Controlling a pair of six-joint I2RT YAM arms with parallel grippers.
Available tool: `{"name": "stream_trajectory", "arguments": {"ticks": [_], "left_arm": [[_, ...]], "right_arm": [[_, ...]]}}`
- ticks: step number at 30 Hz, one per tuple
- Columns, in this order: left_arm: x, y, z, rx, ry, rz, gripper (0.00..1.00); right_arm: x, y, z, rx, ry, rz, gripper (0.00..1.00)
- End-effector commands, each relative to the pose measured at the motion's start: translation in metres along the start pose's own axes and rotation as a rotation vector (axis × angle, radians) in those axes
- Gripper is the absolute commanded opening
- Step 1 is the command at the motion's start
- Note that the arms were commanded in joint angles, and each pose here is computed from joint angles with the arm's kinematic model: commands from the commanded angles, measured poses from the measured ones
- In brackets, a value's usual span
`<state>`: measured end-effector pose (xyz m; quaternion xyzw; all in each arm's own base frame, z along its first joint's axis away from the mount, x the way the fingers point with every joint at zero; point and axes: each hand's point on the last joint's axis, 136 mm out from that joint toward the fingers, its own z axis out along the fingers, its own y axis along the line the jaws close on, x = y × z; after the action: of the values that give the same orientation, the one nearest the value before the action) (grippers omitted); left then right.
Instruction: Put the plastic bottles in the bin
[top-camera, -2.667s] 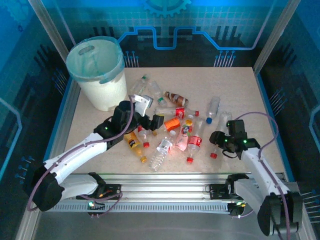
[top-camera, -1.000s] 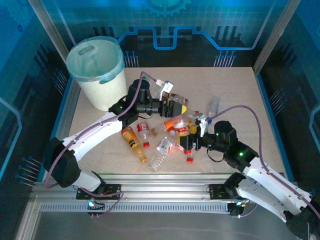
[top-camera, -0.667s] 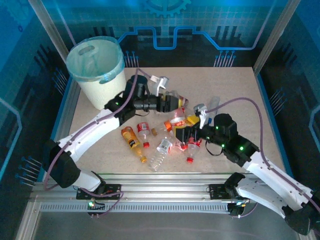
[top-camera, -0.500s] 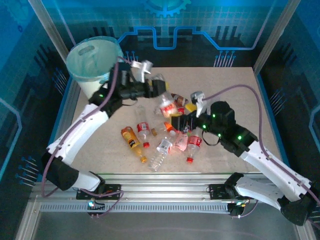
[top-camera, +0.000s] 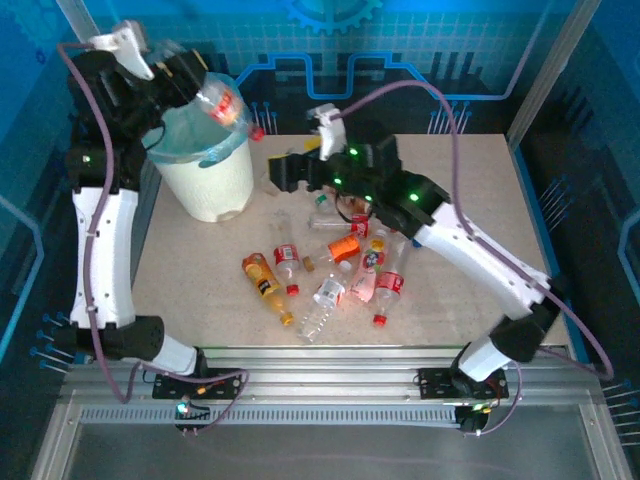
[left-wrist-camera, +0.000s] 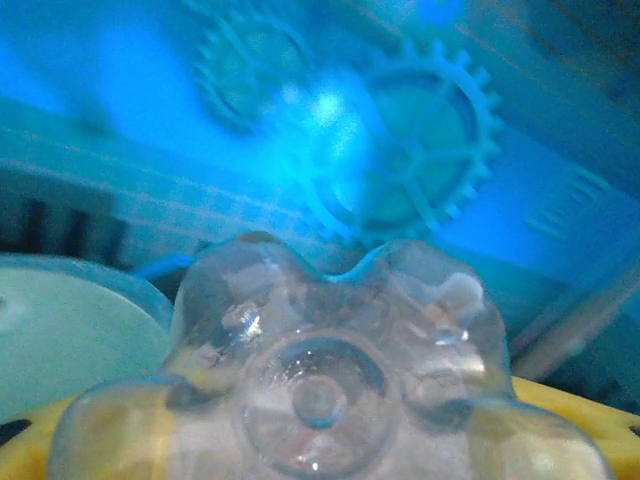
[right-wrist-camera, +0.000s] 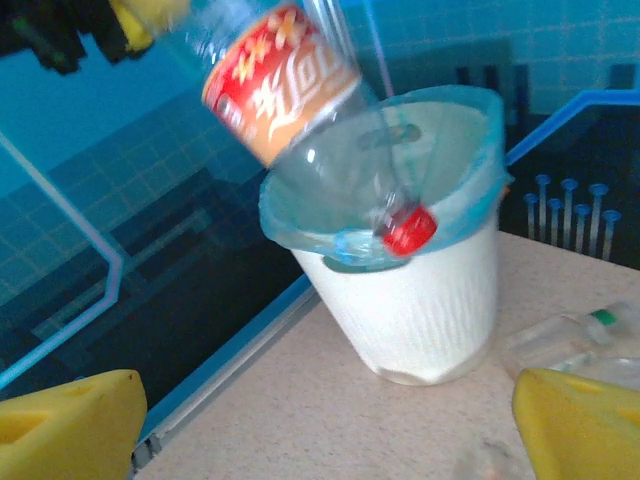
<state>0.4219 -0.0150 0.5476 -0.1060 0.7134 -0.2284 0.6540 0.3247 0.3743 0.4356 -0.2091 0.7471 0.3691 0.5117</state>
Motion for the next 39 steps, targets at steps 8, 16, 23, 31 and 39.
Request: {"name": "stream_trajectory", "arguments": {"ticks": [8,16,23,31,39], "left_arm": [[-0.045,0.108,0.04,-0.275,-0.158,-0.041,0.59],[0.004,0.158,0.095,-0.308,-0.007,0.017,0.6],[0.066,0.18,0.124,-0.25,0.151,0.025,0.61],[0.127,0.191,0.139,-0.231,0.312,0.061,0.7],[0.133,0.194,0.134,-0.25,0.34,0.033,0.84]], "right_arm": [[0.056,0.066,0.061,-0.126,0.211,0.011,0.94],[0.08,0.064,0.064,-0.112,0.267,0.002,0.94],[0.086,0.05,0.058,-0.066,0.272,-0.022,0.94],[0.093,0.04,0.054,-0.033,0.285,-0.01,0.95],[0.095,0.034,0.047,-0.007,0.277,0.003,0.95]]}}
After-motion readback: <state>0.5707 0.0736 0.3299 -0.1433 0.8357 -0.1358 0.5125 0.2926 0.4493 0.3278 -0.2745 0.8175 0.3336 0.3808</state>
